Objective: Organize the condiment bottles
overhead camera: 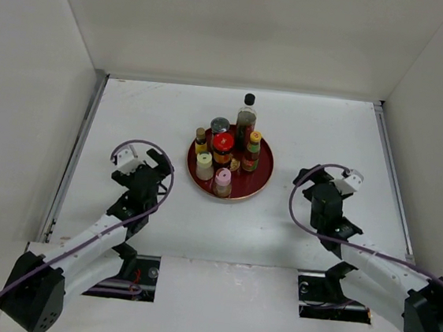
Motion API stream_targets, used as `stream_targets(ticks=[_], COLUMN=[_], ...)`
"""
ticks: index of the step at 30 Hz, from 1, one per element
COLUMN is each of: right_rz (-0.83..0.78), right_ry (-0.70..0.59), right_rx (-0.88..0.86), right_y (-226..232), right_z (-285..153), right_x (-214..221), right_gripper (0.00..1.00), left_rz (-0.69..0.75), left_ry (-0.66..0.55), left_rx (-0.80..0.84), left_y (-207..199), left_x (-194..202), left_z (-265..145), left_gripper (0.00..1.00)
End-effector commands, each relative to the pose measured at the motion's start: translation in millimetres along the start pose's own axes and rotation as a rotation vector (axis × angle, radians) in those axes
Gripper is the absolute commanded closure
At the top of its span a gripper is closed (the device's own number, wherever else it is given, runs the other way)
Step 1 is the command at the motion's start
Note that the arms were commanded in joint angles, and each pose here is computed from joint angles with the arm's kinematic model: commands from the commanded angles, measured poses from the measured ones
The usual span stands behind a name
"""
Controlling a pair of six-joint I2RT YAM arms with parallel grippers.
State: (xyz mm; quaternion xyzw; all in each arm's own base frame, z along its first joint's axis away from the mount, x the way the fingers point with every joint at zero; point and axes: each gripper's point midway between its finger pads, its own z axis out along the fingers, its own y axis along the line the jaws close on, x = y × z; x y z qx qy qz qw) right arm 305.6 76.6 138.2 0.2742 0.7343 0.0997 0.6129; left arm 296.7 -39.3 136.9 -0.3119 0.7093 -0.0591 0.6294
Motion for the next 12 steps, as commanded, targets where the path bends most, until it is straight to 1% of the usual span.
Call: stream_targets(ticks=[1,5,9,12], right_rz=[0.154,0.172,0.17,0.159], right_ry=[0.008,0.034,0.05,0.057], right_rx=[-0.013,-0.039,-0.062,-0.068], right_y=[4,7,11,14], right_z=[6,13,15,15], right_x=[-4,5,9,11], right_gripper=[0.0,0.0,0.0,0.0], left_rz=[-0.003,0.023,0.036,0.065], left_ry=[0.085,0.167,0.189,0.208], left_rx=[-0.042,-0.027,-0.02,-0.05], left_y=[5,0,-4,-1], left_x=[6,16,17,19], left_z=[4,2,1,2], left_gripper=[0.0,0.0,0.0,0.0])
